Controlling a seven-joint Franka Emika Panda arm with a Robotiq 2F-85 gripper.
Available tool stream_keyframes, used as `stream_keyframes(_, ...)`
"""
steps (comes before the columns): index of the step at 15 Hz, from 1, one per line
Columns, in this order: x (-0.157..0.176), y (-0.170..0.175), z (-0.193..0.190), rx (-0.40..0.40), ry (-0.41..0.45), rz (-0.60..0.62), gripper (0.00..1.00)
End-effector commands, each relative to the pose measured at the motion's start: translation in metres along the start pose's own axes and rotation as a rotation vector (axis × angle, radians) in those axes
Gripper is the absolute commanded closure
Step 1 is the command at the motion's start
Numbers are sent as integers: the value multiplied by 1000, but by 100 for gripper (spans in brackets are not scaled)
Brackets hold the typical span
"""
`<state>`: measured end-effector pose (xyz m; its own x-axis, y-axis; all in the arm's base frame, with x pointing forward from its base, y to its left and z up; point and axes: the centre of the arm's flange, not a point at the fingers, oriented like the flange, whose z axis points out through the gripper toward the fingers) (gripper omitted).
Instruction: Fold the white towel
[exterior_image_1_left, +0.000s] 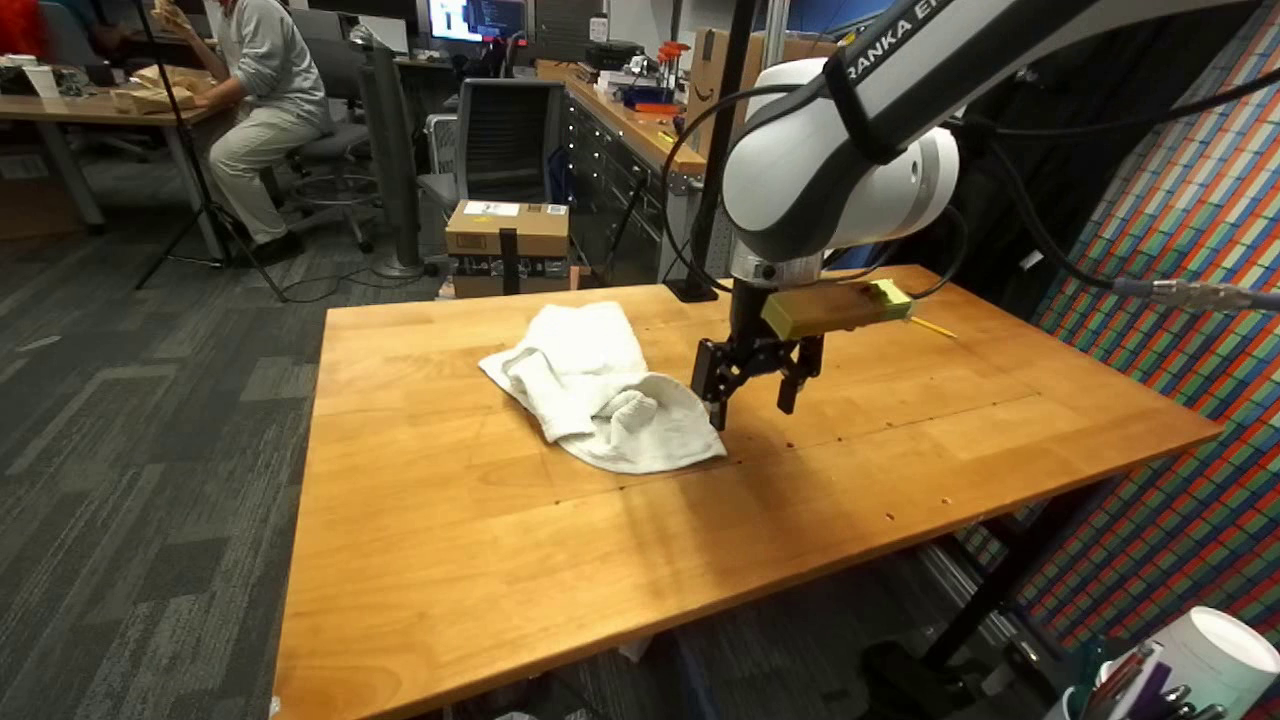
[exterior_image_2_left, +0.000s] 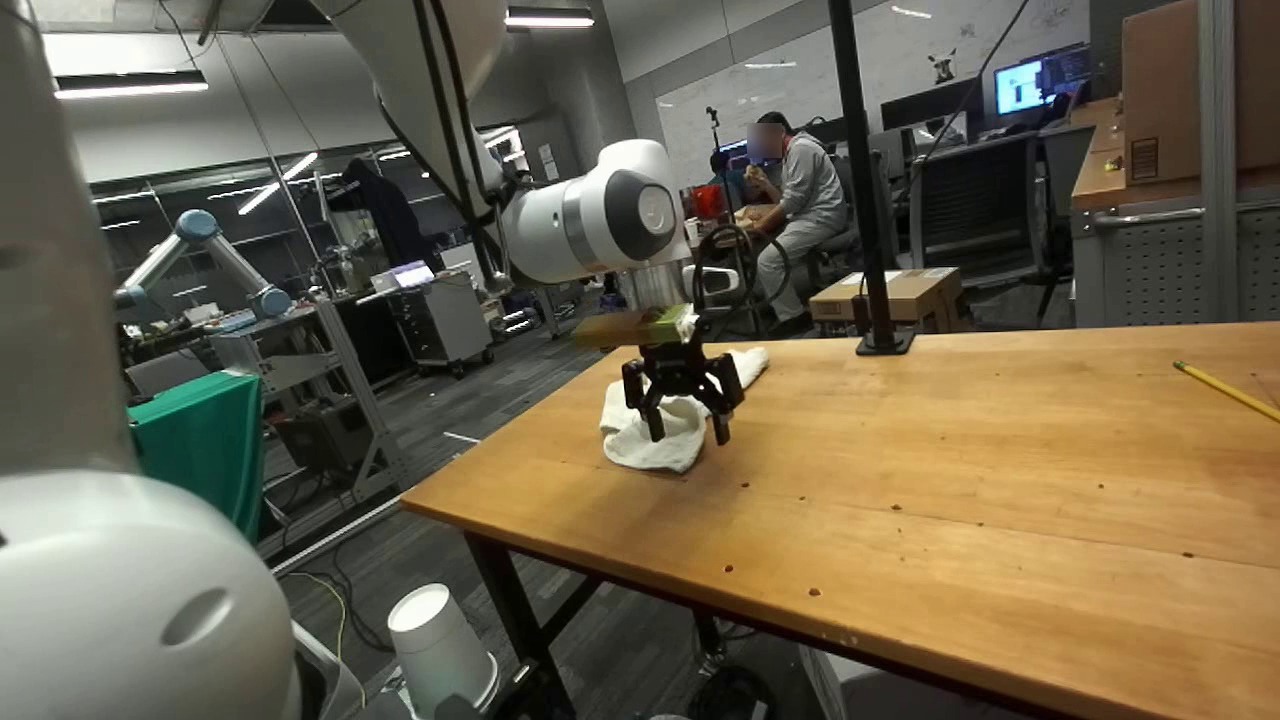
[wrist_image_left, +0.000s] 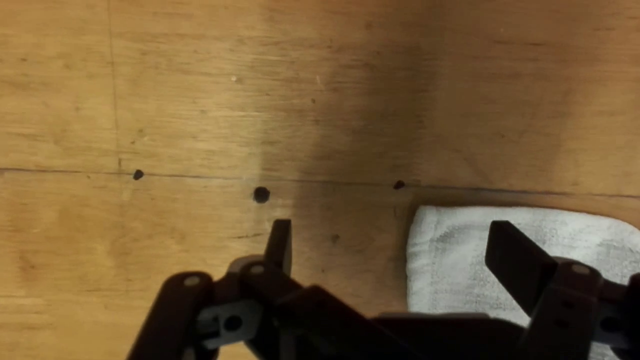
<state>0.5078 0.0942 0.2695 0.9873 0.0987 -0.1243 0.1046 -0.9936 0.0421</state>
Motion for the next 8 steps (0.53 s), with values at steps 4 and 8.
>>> stream_keyframes(4, -23, -8, 9, -70, 113, -58, 0)
stream_keyframes(8, -20, -14, 5, -86, 172, -66, 0)
